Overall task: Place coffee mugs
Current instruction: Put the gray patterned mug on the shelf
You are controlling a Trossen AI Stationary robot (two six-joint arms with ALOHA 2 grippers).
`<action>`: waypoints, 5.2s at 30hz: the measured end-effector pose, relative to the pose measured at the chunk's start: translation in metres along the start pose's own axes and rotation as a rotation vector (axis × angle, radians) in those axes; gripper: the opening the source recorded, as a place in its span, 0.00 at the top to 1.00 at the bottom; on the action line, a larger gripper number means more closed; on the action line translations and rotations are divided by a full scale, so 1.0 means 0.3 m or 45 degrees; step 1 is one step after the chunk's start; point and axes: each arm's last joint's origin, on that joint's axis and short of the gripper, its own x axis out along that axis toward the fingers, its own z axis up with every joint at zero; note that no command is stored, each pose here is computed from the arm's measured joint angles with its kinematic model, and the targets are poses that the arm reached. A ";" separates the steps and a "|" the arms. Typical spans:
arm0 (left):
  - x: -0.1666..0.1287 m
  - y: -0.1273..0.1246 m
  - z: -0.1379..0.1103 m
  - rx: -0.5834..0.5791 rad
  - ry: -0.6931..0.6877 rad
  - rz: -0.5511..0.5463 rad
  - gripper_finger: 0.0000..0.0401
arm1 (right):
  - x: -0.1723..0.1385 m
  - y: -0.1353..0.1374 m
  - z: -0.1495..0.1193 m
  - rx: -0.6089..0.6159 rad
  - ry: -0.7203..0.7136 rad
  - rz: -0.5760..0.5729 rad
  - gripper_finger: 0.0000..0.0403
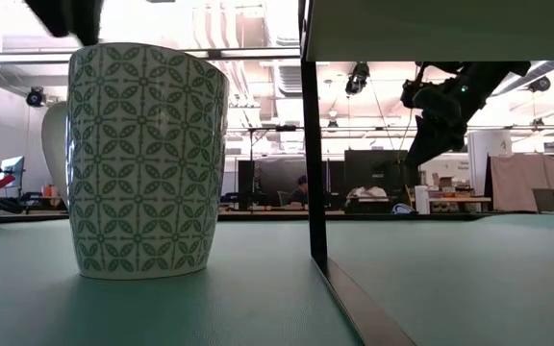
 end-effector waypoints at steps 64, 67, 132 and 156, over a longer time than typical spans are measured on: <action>0.266 0.083 -0.291 -0.186 -0.649 -0.347 0.88 | 0.000 0.000 0.001 0.000 -0.002 0.001 0.82; 0.266 0.083 -0.291 -0.203 -0.647 -0.353 0.88 | 0.000 0.000 0.001 0.000 -0.002 0.000 0.82; -0.338 -0.121 -0.191 -0.171 -1.040 -0.259 0.88 | 0.000 0.000 0.001 0.000 -0.001 0.000 0.82; -0.345 -0.128 -0.031 -0.166 -1.292 -0.367 0.88 | 0.000 0.000 0.000 0.000 -0.001 0.000 0.82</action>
